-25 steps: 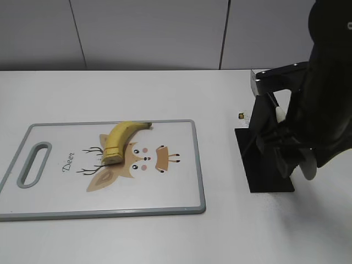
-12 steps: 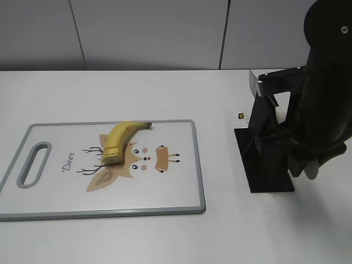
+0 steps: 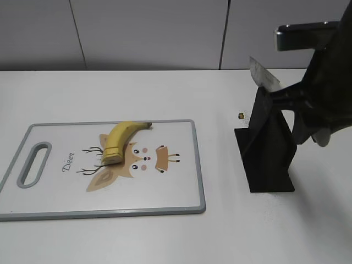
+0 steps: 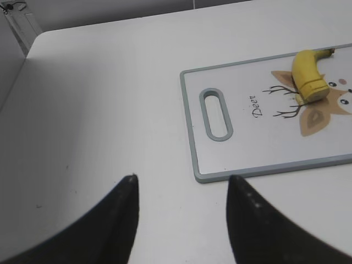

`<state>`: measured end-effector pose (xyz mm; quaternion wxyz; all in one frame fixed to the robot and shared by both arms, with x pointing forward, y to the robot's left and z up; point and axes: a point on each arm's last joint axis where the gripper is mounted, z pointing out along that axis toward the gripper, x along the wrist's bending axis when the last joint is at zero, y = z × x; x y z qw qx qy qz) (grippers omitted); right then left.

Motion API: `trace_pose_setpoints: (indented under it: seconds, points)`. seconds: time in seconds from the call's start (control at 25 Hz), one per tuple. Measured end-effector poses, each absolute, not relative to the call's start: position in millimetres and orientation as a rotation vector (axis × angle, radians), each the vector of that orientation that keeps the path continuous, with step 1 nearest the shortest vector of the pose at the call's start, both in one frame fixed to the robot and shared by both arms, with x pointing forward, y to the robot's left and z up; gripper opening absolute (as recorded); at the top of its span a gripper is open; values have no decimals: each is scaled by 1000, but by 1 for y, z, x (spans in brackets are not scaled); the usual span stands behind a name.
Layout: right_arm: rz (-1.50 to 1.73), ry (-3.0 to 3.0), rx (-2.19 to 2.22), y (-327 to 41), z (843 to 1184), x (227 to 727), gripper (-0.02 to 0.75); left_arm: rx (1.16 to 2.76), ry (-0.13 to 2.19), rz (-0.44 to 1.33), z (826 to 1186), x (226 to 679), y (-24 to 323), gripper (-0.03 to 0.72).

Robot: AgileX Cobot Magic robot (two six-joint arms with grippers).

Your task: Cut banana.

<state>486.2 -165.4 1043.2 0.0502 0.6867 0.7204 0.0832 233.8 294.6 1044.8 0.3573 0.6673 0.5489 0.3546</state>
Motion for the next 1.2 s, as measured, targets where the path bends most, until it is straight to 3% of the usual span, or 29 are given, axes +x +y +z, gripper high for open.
trace_pose_setpoints:
  seconds: [0.52, 0.88, 1.04, 1.2]
  points:
    - [458, 2143, 2056, -173, 1099, 472, 160, 1723, 1417, 916, 1045, 234, 295, 500]
    - [457, 2319, 1774, -175, 1107, 469, 160, 1664, 1312, 1030, 1069, 233, 295, 498]
    - [478, 2388, 1621, -173, 1108, 471, 160, 1688, 1316, 1029, 1082, 254, 295, 506]
    - [466, 2459, 1494, -167, 1108, 482, 160, 1715, 1330, 1004, 1093, 288, 294, 563]
